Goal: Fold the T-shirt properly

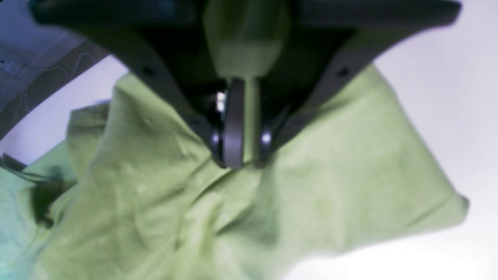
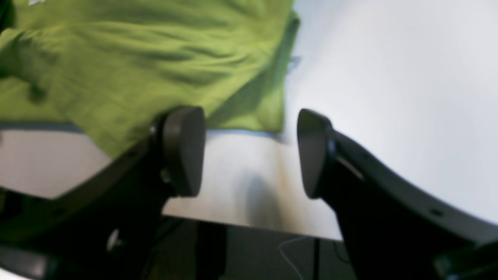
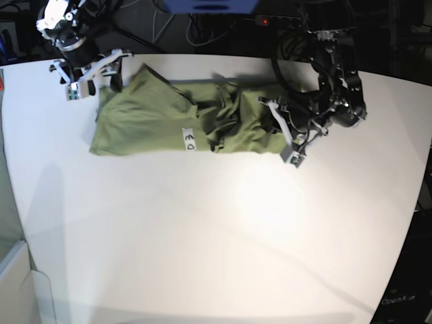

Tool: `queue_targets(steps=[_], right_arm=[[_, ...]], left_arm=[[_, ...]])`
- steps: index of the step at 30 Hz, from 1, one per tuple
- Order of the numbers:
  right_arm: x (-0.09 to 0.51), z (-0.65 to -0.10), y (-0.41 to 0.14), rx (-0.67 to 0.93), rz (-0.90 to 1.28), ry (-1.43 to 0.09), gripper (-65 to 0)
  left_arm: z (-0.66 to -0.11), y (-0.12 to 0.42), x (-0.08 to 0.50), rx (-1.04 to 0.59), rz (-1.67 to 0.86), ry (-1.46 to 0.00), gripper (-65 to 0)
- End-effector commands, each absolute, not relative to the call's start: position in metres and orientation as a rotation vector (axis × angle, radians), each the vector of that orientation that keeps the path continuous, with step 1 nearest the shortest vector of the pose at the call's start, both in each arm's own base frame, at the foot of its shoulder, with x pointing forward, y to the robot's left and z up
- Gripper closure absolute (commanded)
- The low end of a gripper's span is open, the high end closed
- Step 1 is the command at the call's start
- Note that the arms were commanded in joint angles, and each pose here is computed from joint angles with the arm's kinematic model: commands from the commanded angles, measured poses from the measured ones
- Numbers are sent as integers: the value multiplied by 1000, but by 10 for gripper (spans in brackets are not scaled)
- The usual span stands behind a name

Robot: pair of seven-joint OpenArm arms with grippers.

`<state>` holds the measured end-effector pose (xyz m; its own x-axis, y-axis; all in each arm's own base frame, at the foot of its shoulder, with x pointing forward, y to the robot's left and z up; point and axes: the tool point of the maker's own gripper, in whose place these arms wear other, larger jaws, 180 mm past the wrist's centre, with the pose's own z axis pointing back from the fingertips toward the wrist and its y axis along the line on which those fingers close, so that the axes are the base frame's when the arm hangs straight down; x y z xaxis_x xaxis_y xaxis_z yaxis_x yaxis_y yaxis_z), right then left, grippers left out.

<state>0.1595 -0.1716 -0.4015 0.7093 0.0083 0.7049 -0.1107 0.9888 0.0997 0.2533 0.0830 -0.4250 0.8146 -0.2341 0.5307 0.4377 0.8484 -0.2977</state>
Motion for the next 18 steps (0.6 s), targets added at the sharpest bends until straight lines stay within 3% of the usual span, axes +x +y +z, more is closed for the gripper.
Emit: queue_targets(steps=[1,6,12,18], right_arm=[[161,-397,-164,165,73,-805,-366],[160,-401,-149,205,91,-793,-355],[159,-402,-149,206,93,-786,-257],[149,-421,-141,244,74,-735,-254]], left_arm=[[-414,82,264,-429,-373,-549,-43],[-413,82,266,-428,-375,-551,-43],[-413,81,266,-430,-374,-552,-43],[-410,81,270,-429,-376,-560,-43]])
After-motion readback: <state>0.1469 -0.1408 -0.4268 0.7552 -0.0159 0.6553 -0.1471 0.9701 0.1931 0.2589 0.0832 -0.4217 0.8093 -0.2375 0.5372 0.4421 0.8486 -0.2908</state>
